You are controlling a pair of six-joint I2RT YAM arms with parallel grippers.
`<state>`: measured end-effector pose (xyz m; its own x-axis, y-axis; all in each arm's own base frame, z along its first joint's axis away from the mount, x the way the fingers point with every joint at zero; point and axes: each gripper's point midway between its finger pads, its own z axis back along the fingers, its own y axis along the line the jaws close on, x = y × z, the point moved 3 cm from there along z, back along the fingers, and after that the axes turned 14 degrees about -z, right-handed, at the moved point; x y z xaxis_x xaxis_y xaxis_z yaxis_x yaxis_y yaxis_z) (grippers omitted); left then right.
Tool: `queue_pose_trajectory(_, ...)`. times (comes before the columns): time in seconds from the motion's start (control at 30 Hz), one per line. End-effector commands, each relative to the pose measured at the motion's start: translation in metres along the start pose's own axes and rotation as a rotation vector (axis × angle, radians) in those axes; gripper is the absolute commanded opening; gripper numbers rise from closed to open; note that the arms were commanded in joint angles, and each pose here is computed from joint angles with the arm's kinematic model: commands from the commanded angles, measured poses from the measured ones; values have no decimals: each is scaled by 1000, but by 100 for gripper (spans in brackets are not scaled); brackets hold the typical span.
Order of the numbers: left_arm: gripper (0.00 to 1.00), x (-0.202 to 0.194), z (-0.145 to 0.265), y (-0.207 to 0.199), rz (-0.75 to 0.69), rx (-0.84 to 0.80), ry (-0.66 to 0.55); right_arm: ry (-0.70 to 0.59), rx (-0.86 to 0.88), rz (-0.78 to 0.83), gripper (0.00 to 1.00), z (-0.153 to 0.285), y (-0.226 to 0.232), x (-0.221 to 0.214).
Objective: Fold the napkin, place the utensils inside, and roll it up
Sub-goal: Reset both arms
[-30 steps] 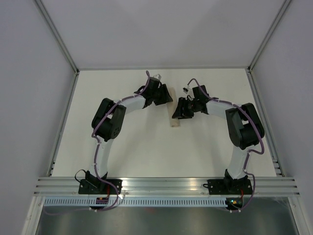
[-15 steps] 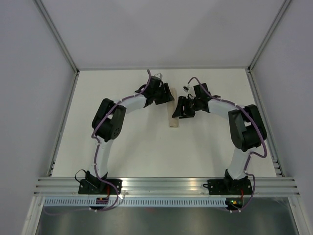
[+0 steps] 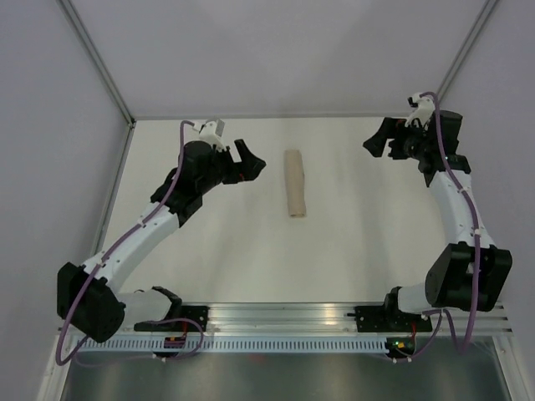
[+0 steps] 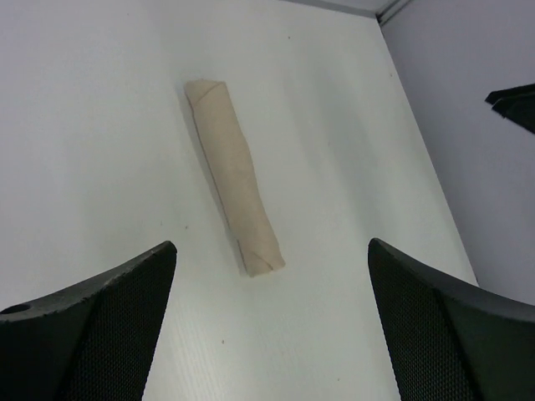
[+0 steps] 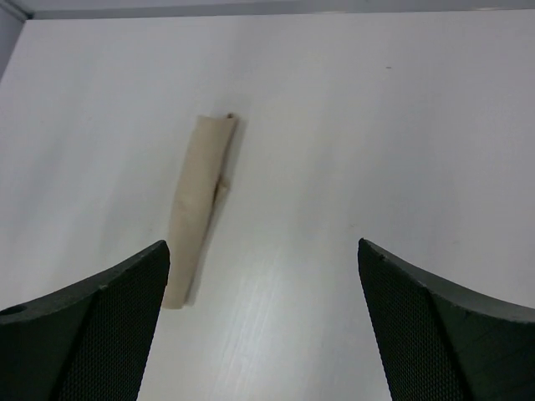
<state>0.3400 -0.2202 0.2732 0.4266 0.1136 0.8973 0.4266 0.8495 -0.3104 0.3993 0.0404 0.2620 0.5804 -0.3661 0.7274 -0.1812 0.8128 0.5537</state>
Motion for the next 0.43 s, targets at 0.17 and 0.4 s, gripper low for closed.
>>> queue_pose_trajectory(0.17, 100, -67, 55, 21, -91, 33, 99, -114, -175, 163, 98, 52, -29, -13)
queue_pose_trajectory(0.4, 100, -65, 66, 17, -116, 9, 88, -148, -177, 167, 98, 60, -23, -8)
